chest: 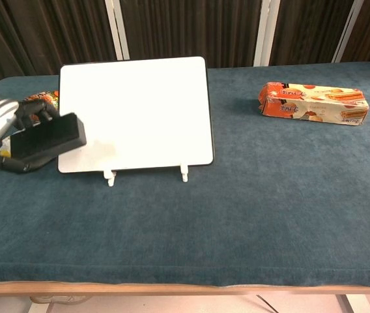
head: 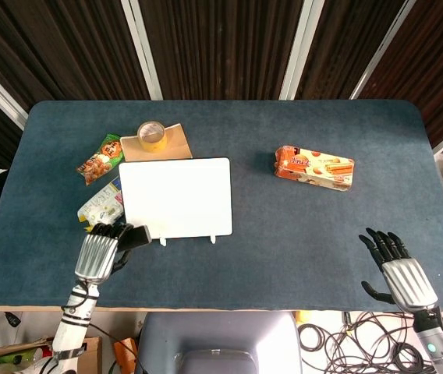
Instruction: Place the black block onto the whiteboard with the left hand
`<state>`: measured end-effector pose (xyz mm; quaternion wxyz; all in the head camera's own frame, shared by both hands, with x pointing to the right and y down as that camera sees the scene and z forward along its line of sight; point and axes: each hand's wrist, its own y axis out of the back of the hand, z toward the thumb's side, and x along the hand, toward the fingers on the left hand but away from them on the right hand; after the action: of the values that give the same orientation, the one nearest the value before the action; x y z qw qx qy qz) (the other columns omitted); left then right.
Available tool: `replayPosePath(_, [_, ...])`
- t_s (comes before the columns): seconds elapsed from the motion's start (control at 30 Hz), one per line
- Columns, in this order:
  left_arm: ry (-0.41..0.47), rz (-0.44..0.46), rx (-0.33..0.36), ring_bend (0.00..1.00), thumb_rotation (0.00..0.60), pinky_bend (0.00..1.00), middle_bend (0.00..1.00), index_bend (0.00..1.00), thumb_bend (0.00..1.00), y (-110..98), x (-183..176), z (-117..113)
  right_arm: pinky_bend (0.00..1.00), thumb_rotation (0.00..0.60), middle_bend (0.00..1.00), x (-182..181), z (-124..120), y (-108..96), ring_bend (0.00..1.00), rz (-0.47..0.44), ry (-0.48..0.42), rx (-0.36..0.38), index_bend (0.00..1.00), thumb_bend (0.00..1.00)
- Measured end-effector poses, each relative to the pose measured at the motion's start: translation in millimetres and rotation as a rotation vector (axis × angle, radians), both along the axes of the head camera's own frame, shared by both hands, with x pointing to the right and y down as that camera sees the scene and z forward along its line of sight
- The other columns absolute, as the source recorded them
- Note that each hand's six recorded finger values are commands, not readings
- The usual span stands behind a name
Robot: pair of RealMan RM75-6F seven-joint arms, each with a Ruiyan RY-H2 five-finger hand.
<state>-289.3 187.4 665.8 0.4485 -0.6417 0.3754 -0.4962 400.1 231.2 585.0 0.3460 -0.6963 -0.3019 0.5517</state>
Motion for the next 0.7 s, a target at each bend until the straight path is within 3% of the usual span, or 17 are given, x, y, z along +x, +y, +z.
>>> replayPosePath(0.13, [0.010,-0.009,0.094,0.62,0.600,0.56,0.90,0.70,0.62,-39,15,0,0.00,0.600,0.00,2,1,-2,0.00,0.003,0.004,-0.002,0.00,0.21])
replayPosePath(0.37, [-0.001,-0.047,0.117,0.62,0.600,0.60,0.90,0.70,0.62,-72,27,17,0.00,0.600,0.00,5,1,-2,0.00,0.012,0.012,-0.009,0.00,0.21])
replayPosePath(0.7, [-0.040,-0.020,0.142,0.61,0.600,0.59,0.87,0.69,0.61,-82,58,32,0.00,0.600,0.00,10,0,-3,0.00,0.028,0.018,-0.010,0.00,0.21])
